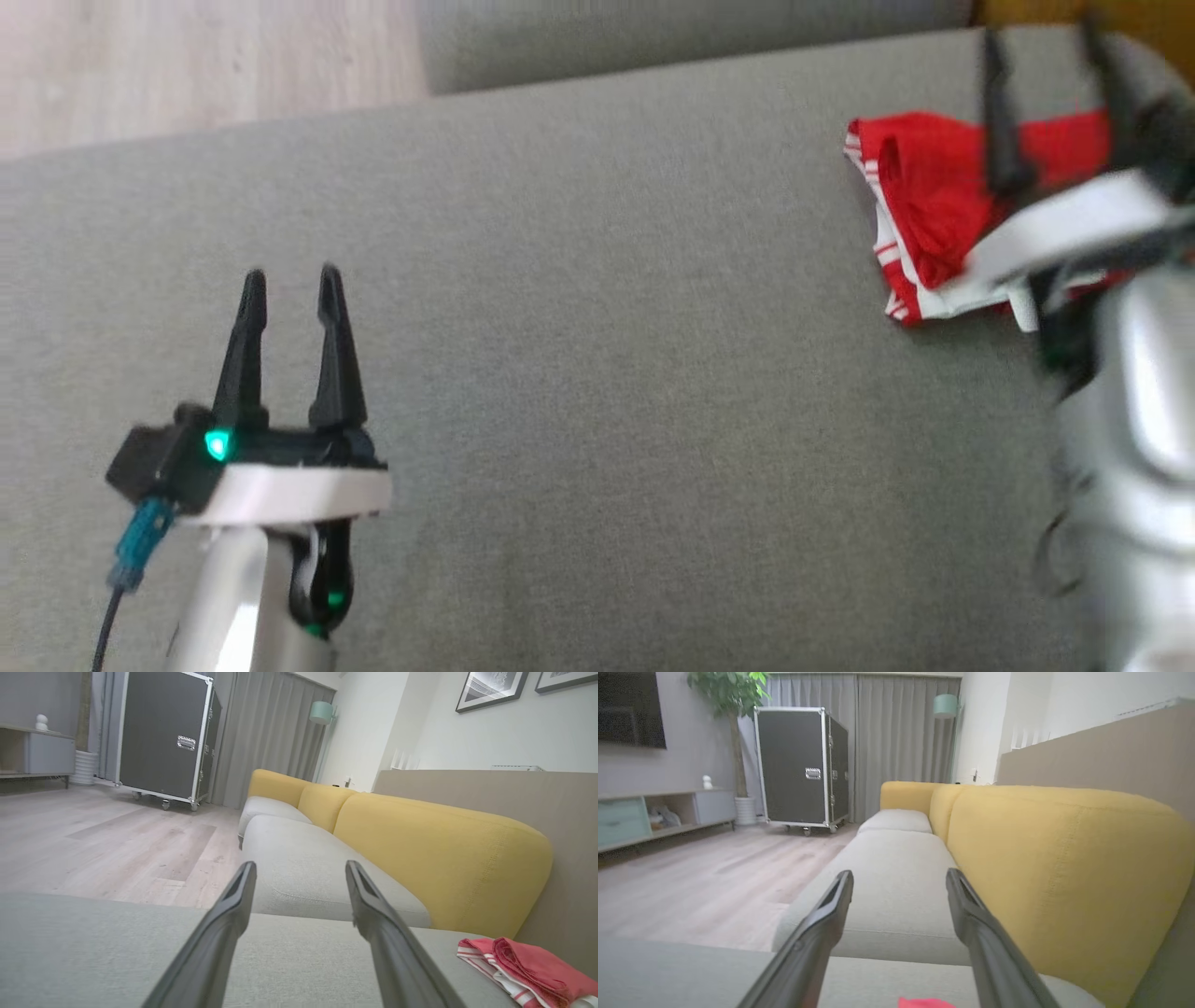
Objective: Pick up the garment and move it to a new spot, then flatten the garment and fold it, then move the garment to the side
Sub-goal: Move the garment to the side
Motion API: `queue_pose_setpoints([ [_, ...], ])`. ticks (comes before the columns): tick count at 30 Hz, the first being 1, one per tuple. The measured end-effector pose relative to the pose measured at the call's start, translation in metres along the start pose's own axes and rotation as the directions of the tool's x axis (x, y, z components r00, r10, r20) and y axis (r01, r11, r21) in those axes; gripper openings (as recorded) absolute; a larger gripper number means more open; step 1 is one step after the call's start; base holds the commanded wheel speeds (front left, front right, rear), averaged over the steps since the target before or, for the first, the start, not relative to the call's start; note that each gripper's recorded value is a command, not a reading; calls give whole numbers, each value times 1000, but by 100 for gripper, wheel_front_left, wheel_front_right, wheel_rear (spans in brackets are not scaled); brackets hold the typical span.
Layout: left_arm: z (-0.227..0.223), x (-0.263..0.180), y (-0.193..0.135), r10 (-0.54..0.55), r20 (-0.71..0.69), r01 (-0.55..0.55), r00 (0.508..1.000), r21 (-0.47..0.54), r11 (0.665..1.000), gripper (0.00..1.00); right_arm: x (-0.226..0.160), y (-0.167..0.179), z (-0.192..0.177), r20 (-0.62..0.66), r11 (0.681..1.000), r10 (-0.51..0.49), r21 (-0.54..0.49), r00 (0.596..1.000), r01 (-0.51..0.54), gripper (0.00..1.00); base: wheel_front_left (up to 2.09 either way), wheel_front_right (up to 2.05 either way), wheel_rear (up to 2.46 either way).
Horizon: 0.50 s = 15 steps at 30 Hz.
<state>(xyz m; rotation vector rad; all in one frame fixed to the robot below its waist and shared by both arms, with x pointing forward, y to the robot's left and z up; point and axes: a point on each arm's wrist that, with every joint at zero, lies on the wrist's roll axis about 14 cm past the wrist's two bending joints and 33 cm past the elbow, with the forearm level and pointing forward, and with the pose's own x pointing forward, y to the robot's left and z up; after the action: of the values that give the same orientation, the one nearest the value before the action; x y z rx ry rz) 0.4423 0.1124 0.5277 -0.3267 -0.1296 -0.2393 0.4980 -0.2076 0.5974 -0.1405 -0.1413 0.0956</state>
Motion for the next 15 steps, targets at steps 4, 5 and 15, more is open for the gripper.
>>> queue_pose_setpoints([
  [4,9,-20,10,43,12,-43,999,21,999,100,-24,37,-8,30,988,17,152,999,-22,100,0,0,0],
  [5,10,-25,12,50,12,-50,999,23,998,100,-32,42,-12,30,982,11,190,999,-17,100,0,0,0],
  [15,8,-70,27,128,-8,-128,992,16,992,100,-105,84,-81,-110,941,56,338,992,-16,100,0,0,0],
])
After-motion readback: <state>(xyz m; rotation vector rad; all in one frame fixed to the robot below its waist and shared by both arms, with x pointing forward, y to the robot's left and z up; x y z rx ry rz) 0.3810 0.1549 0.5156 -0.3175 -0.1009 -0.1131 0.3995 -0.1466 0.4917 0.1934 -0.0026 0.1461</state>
